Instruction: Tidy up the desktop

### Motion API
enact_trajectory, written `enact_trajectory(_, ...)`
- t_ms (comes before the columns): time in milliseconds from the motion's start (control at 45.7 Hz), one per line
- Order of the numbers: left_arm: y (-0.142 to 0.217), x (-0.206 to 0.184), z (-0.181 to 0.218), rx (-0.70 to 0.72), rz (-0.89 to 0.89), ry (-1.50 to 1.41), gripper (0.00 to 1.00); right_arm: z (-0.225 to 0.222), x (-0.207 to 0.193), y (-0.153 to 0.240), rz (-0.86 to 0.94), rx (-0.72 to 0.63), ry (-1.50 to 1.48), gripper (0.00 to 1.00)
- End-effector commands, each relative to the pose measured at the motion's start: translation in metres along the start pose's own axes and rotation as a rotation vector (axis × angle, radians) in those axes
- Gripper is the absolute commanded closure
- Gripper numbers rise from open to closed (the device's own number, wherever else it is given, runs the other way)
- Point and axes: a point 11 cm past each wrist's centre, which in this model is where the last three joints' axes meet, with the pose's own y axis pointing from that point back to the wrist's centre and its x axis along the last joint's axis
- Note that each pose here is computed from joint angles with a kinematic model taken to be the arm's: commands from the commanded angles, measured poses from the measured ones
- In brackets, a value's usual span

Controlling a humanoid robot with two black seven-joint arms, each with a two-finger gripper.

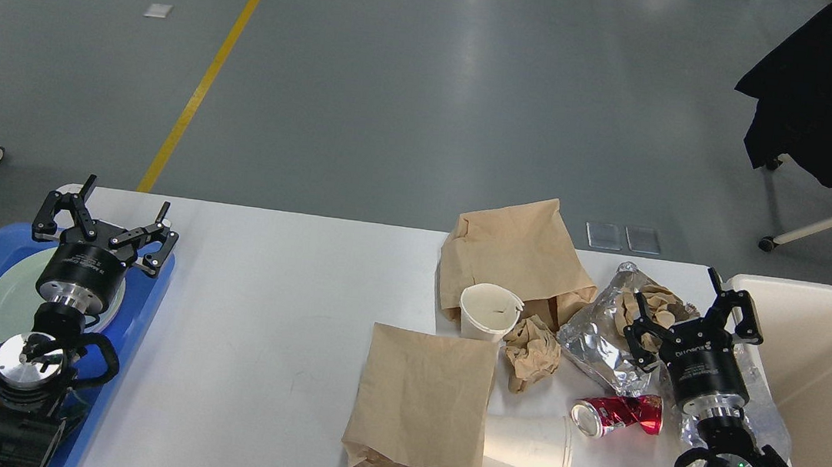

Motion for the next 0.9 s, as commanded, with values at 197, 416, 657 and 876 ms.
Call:
enact_trajectory(197, 0.002, -0.003, -0.008, 0.044, -0.049, -0.045, 0.04, 0.0, 0.0, 0.0, 0.0, 0.0, 0.0, 0.0)
enact_trajectory(416, 0.006, 0.017, -0.002, 0.025, -0.029, -0.026, 0.04, 0.0, 0.0, 0.0, 0.002, 0.0, 0.0, 0.0)
enact_trajectory(657, -0.007, 0.021, 0.0, 0.007, -0.039, -0.011, 0.04, 0.0, 0.0, 0.0, 0.002, 0.0, 0.0, 0.0)
enact_trajectory(876, -0.004, 0.017, -0.008, -0.008, -0.105, 0.019, 0.04, 0.0, 0.0, 0.0, -0.001, -0.001, 0.003, 0.0)
